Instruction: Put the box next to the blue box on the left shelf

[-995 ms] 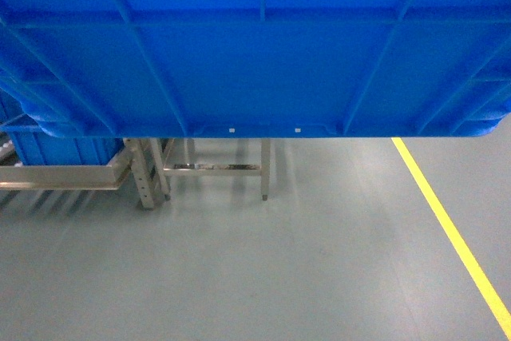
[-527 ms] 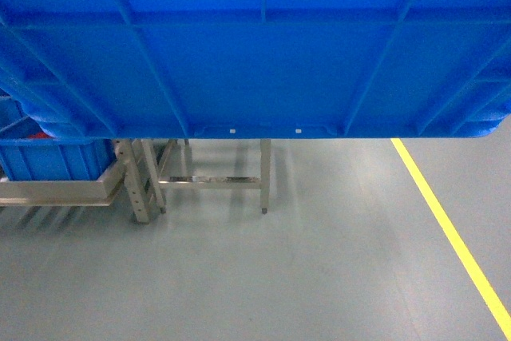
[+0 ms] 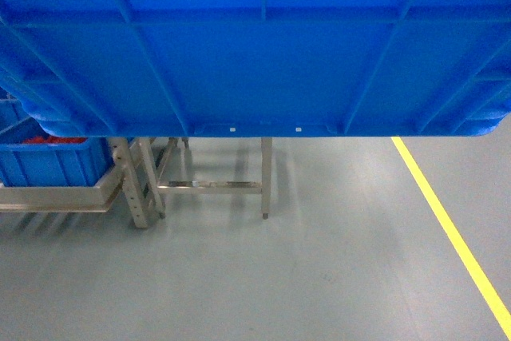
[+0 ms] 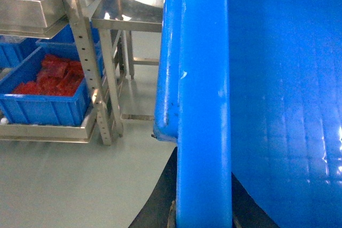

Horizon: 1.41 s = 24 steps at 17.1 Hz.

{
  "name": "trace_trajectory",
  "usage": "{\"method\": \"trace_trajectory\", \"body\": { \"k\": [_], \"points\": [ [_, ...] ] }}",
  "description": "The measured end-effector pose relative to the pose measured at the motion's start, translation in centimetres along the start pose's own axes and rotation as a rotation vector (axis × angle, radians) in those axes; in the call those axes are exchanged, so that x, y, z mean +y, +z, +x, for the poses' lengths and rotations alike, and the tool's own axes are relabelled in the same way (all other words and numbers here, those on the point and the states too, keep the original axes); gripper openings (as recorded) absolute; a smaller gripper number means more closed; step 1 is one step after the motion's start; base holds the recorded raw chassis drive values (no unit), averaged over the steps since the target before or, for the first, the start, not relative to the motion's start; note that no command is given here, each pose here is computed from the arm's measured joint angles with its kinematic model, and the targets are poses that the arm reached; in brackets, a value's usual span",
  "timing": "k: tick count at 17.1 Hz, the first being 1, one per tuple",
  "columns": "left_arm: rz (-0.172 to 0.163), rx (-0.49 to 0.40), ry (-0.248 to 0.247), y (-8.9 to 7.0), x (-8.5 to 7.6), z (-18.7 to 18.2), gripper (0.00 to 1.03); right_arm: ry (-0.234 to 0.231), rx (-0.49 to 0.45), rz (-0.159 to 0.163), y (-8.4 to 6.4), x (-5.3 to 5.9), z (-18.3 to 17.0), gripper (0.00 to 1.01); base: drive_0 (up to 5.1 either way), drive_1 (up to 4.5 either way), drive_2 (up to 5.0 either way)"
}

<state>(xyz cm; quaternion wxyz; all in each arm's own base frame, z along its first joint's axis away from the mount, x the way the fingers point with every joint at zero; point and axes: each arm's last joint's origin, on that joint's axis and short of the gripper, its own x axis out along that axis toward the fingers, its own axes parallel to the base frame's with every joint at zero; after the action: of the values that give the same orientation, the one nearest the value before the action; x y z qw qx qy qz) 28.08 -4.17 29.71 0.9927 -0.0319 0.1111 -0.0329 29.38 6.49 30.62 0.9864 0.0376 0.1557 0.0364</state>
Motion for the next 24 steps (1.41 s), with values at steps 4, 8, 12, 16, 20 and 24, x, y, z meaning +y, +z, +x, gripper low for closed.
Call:
{"method": "trace_trajectory", "body": {
  "k": [4,8,12,16,20,24],
  "points": [
    [0.000,0.002,0.000,-0.01,0.00,0.00,0.06,-0.001,0.001,0.000,0.00,0.00,0.00,0.07,0.0,4.22,-4.1],
    [0.003,-0.001,0.001,0.02,-0.01,0.00,0.06,0.000,0.005,0.004,-0.11,0.00,0.14,0.07,0.0,2.11,-2.1],
    [0.003,0.000,0.001,0.00,-0.01,0.00,0.06,0.000,0.005,0.003,-0.09,0.00,0.12,0.07,0.0,0.00,0.0],
    [0.003,-0.001,0.001,0.02,-0.01,0.00,0.06,0.000,0.003,0.004,-0.07,0.00,0.11,0.07,0.0,0.00,0.0],
    [0.002,-0.001,0.001,0.02,-0.01,0.00,0.06,0.001,0.001,0.003,-0.05,0.00,0.11,0.07,-2.5,1.19,1.2],
    [0.002,0.001,0.001,0.00,-0.01,0.00,0.06,0.001,0.002,0.002,-0.07,-0.01,0.09,0.07,-5.1,2.35,2.4]
  ]
}}
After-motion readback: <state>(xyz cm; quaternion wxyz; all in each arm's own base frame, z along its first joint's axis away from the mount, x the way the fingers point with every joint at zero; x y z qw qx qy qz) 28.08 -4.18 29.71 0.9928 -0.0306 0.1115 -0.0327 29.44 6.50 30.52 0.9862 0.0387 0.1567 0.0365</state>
